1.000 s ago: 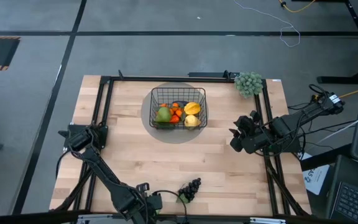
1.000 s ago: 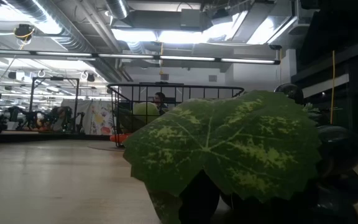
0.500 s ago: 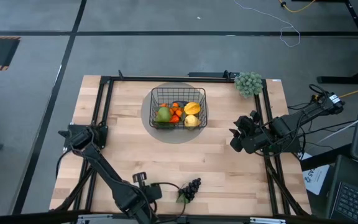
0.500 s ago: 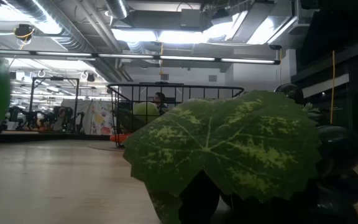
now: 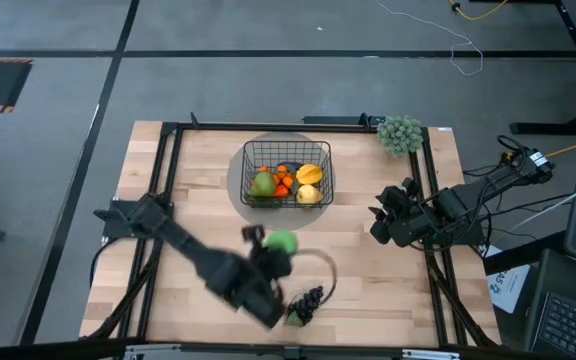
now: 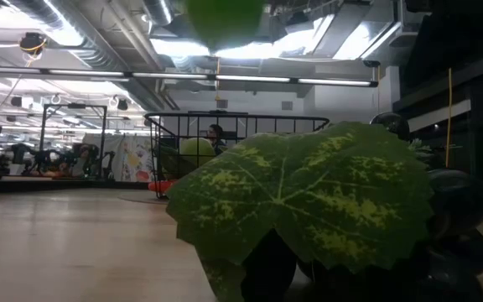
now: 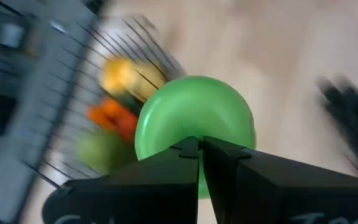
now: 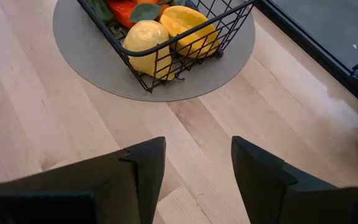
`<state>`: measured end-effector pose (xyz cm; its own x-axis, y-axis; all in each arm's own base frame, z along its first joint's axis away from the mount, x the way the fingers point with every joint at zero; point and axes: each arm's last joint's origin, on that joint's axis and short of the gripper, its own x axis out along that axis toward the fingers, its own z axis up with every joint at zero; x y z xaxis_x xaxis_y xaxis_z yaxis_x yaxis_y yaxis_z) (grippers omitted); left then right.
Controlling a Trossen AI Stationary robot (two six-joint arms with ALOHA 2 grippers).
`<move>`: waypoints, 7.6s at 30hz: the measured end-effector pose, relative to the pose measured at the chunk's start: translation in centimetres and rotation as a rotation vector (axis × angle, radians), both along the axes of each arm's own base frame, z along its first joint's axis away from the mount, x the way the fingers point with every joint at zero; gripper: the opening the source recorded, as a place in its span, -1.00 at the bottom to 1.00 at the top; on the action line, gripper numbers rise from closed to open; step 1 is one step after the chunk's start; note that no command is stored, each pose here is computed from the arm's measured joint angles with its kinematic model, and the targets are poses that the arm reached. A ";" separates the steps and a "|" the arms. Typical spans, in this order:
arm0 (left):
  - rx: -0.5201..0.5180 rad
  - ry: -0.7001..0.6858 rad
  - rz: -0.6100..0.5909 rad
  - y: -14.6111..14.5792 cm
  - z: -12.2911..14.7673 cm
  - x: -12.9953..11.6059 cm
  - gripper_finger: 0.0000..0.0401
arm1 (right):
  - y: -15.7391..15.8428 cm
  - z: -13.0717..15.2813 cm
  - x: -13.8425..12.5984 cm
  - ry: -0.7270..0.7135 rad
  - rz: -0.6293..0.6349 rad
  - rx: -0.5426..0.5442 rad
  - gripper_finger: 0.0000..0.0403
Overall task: Build produce basket
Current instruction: Put the green apple into the wire basket, then put the black grapes into the wire basket
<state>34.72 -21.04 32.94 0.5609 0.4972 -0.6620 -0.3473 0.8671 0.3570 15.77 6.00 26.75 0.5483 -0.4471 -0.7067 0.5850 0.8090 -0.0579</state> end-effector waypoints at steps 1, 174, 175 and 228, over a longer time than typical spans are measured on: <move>0.033 -0.029 0.015 1.0 0.9 0.6 -1.00 | 0.0 0.0 0.0 0.000 0.000 0.000 -0.14; -0.257 -0.763 -0.395 20.5 -13.0 -22.1 -1.00 | -0.2 0.0 0.2 -0.100 -0.090 -0.077 -0.14; -0.251 -0.766 -0.393 20.6 -13.5 -22.3 -1.00 | -0.2 0.0 0.2 -0.103 -0.089 -0.076 -0.14; -0.290 -0.658 -0.425 20.7 -18.1 -23.7 -0.89 | -0.3 0.1 0.2 -0.110 -0.091 -0.096 -0.14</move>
<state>10.99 -0.32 14.88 0.9791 0.0162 -0.2027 -0.0292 0.9977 -0.0615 15.98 5.75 26.83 0.5742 -0.5610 -0.5963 0.6629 0.7460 -0.0636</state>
